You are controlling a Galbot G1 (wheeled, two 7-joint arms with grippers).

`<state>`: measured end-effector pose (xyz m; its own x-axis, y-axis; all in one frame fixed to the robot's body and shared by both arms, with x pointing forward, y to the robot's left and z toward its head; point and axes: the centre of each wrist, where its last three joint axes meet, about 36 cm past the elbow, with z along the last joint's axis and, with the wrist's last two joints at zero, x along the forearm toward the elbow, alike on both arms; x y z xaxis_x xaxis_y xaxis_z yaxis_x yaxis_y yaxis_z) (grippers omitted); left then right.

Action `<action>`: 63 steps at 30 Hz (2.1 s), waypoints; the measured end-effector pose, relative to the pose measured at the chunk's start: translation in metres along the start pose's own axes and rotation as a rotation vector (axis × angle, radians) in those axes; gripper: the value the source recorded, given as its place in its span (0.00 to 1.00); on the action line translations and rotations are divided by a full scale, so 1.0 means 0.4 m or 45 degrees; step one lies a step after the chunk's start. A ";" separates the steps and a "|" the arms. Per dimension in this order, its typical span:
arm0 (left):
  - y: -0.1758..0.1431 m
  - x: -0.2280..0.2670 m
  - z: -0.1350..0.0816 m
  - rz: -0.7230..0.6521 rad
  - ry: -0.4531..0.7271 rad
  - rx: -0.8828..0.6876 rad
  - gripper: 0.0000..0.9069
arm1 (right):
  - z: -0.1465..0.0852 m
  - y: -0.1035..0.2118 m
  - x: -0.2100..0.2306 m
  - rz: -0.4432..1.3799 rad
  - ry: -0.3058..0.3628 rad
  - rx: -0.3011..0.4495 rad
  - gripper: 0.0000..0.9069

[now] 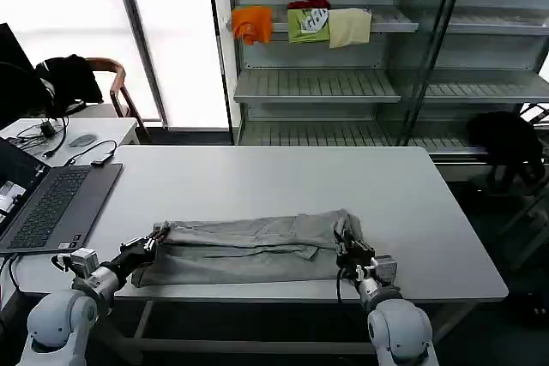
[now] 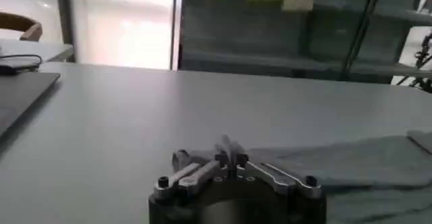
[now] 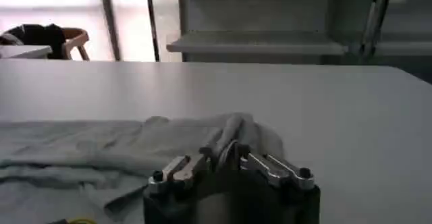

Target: Fold and organize the clothes.

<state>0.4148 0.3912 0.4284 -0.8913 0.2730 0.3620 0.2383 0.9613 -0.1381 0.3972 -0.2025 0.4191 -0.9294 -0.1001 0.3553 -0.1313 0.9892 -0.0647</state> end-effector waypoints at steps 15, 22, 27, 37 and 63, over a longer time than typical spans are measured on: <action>-0.023 0.034 -0.014 -0.093 -0.042 0.020 1.00 | 0.026 -0.006 0.010 0.093 0.020 0.153 1.00; -0.060 0.059 0.005 -0.181 -0.050 0.014 1.00 | 0.032 -0.003 0.008 0.110 0.015 0.175 1.00; -0.085 0.063 0.039 -0.241 -0.043 0.034 1.00 | 0.009 -0.013 0.017 0.110 -0.040 0.133 1.00; -0.129 0.058 0.073 -0.321 -0.075 0.084 1.00 | -0.127 -0.036 0.083 0.044 -0.304 -0.042 1.00; -0.168 0.006 0.112 -0.380 -0.034 0.106 0.44 | -0.184 -0.055 0.140 -0.007 -0.417 -0.139 1.00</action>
<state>0.3795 0.3255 0.3974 -0.9271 -0.0232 0.3741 -0.0671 0.9922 -0.1046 0.3733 -0.2219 0.5090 -0.9925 -0.1172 0.0356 -0.1156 0.9924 0.0433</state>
